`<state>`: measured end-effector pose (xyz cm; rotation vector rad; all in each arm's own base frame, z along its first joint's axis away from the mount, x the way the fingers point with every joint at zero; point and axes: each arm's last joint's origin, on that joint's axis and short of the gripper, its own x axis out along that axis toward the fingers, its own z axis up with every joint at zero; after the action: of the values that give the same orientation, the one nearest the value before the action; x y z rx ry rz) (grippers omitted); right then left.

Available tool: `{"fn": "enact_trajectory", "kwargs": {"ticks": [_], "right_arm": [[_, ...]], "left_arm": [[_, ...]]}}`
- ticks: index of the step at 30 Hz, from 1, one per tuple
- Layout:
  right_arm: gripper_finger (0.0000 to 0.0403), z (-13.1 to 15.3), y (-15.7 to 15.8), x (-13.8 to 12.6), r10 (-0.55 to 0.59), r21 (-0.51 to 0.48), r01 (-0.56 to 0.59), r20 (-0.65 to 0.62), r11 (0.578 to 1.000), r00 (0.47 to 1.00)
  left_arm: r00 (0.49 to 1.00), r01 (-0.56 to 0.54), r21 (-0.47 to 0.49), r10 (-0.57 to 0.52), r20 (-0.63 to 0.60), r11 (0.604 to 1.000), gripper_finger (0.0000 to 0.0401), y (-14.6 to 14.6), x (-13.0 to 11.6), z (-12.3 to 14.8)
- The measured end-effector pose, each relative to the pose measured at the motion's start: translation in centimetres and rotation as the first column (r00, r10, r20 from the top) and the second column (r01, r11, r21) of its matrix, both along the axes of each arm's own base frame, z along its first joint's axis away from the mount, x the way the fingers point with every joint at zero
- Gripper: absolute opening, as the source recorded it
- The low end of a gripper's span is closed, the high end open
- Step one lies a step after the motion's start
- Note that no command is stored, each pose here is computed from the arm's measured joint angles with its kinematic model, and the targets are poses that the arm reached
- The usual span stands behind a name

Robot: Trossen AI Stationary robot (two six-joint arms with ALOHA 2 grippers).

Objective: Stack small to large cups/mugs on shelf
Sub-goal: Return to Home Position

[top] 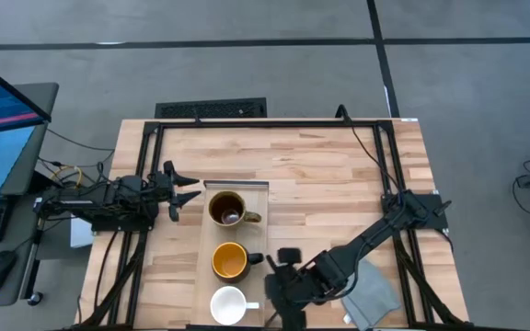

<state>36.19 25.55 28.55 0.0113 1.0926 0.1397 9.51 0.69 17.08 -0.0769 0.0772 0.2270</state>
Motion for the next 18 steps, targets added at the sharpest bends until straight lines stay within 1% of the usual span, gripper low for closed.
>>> {"fn": "enact_trajectory", "kwargs": {"ticks": [2, 4, 6, 9, 12, 15, 18], "right_arm": [[0.0198, 0.0, -0.7, -1.0, -0.040, -0.082, 0.035, -0.063, 0.996, 0.997], [0.0196, 0.5, -1.2, -2.5, -0.103, -0.216, 0.085, -0.075, 0.973, 0.992], [0.0195, 1.6, -1.5, -3.9, -0.146, -0.337, 0.137, 0.001, 0.932, 0.989], [0.0194, 3.8, -1.4, -6.5, -0.143, -0.476, 0.200, 0.153, 0.857, 0.978], [0.0195, 6.3, -1.4, -9.2, -0.105, -0.531, 0.241, 0.273, 0.812, 0.956], [0.0196, 8.6, -1.8, -11.9, -0.069, -0.548, 0.270, 0.359, 0.791, 0.931], [0.0195, 10.6, -2.5, -13.8, -0.016, -0.558, 0.292, 0.446, 0.776, 0.895]], "left_arm": [[1.000, 0.000, 0.000, 0.000, 0.000, 1.000, 0.0169, 0.0, 0.0, 0.0], [1.000, 0.000, 0.000, 0.000, 0.000, 1.000, 0.0169, 0.0, 0.0, 0.0], [1.000, 0.000, -0.005, 0.000, 0.001, 1.000, 0.0169, 0.0, 0.0, 0.0], [1.000, -0.001, -0.015, 0.001, 0.003, 1.000, 0.0169, 0.0, 0.0, 0.0], [1.000, 0.000, -0.016, 0.000, 0.003, 1.000, 0.0169, 0.0, 0.0, 0.0], [1.000, 0.000, -0.016, 0.000, 0.004, 1.000, 0.0169, 0.0, 0.0, 0.0], [1.000, 0.001, -0.016, 0.000, 0.004, 1.000, 0.0169, 0.0, 0.0, 0.0]]}}
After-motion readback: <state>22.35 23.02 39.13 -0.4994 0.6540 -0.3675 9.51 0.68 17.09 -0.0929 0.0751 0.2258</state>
